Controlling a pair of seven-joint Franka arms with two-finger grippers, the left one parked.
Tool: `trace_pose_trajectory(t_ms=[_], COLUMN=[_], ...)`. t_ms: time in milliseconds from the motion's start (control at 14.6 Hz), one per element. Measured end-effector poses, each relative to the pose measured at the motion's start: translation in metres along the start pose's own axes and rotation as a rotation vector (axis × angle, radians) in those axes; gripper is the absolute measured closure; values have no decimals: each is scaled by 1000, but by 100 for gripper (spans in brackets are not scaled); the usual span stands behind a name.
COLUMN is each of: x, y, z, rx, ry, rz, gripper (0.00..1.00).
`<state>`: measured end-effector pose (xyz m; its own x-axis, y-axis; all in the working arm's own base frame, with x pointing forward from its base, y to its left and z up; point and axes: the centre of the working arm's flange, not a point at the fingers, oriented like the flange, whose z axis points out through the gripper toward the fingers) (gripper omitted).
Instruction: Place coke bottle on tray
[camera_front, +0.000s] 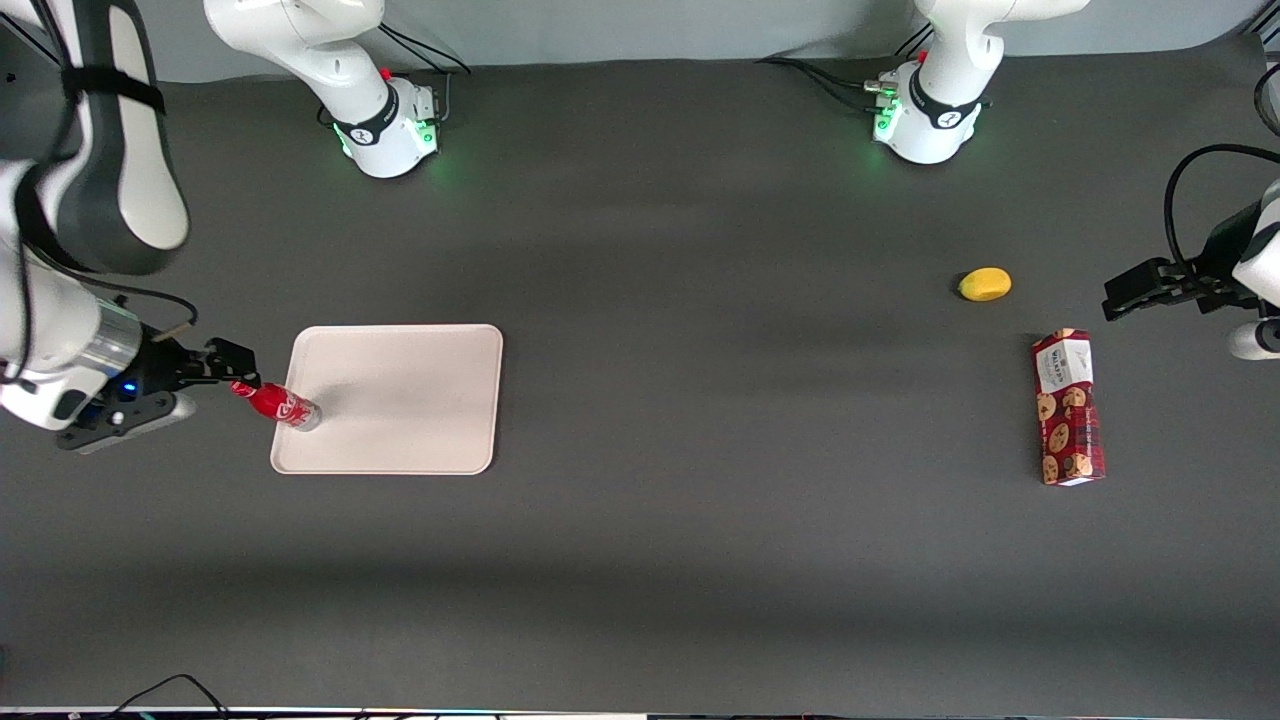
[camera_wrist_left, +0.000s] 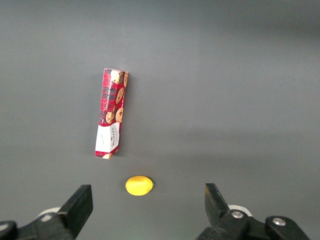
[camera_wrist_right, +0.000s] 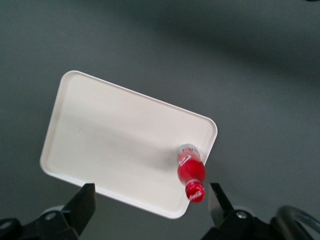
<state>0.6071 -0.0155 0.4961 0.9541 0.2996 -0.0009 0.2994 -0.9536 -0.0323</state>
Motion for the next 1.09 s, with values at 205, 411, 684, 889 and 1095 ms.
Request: trace_pose_trajectory(t_ms=[205, 411, 684, 889, 1095], x=[0, -15, -32, -57, -85], y=[-4, -7, -43, -51, -44], z=[-73, -112, -128, -112, -92], rx=[-5, 4, -5, -9, -6], ry=[18, 4, -49, -40, -30], rz=[-1, 46, 290, 320, 340], gripper=[0, 0, 0, 0, 0])
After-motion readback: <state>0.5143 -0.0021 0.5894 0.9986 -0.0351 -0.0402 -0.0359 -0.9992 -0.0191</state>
